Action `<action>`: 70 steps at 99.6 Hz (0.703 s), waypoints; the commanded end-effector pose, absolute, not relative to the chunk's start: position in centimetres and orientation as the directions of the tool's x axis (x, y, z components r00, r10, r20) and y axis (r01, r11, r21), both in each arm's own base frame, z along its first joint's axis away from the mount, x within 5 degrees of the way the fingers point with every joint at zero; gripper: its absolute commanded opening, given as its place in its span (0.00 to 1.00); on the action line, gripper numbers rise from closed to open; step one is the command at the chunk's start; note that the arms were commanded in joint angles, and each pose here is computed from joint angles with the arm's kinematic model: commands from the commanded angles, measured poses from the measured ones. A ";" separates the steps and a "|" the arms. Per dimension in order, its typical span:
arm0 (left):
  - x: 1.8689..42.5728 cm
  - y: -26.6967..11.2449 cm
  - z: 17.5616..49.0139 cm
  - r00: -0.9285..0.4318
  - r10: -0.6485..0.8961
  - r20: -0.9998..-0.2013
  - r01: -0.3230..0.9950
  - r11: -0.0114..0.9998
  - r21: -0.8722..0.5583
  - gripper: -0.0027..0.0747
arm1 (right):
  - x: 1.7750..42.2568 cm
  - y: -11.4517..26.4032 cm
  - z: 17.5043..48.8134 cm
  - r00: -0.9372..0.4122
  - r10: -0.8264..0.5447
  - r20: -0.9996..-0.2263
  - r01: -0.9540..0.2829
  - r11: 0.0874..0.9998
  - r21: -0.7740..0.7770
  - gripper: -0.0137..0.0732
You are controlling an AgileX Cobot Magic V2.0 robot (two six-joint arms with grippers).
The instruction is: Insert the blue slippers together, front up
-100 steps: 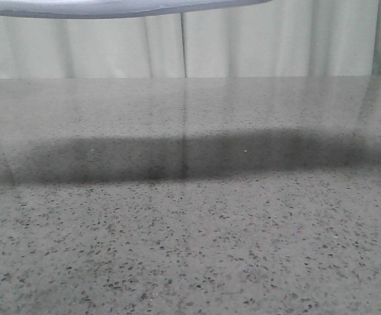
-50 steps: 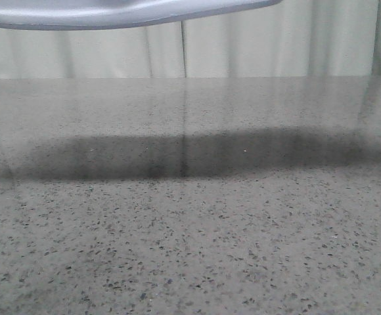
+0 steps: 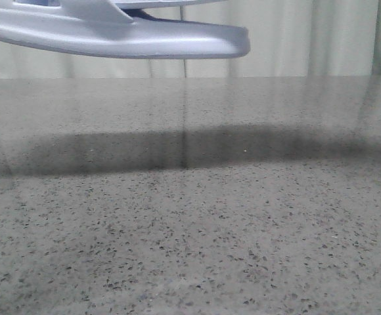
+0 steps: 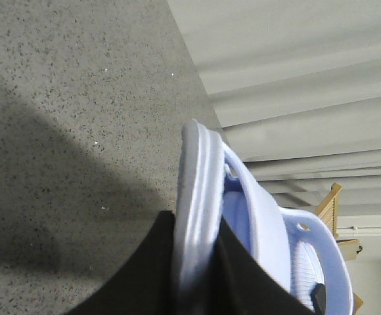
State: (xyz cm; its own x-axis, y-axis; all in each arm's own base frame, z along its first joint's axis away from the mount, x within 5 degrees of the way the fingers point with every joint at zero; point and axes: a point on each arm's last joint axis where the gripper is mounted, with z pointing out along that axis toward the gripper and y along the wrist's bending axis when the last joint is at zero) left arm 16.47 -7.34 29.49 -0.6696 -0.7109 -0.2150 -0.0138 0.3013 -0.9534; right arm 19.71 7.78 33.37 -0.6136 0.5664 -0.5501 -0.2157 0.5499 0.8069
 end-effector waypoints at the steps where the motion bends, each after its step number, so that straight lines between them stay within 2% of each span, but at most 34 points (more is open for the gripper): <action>1: 16.1 -8.1 31.2 -0.717 -0.675 -0.171 0.038 0.206 -0.978 0.05 | 19.2 9.0 34.4 -0.662 0.515 -0.544 -0.296 0.488 0.821 0.03; 14: 15.9 -8.3 31.4 -0.738 -0.656 -0.158 0.047 0.184 -0.982 0.06 | 19.7 9.2 33.9 -0.675 0.505 -0.538 -0.285 0.493 0.822 0.03; 45: 15.8 -8.4 31.6 -0.751 -0.644 -0.143 0.057 0.152 -0.987 0.06 | 20.3 8.6 33.3 -0.621 0.481 -0.619 -0.280 0.601 0.748 0.03; 70: 15.5 -8.7 32.2 -0.770 -0.624 -0.133 0.097 0.091 -0.991 0.06 | 20.4 8.4 33.0 -0.614 0.489 -0.620 -0.265 0.612 0.745 0.03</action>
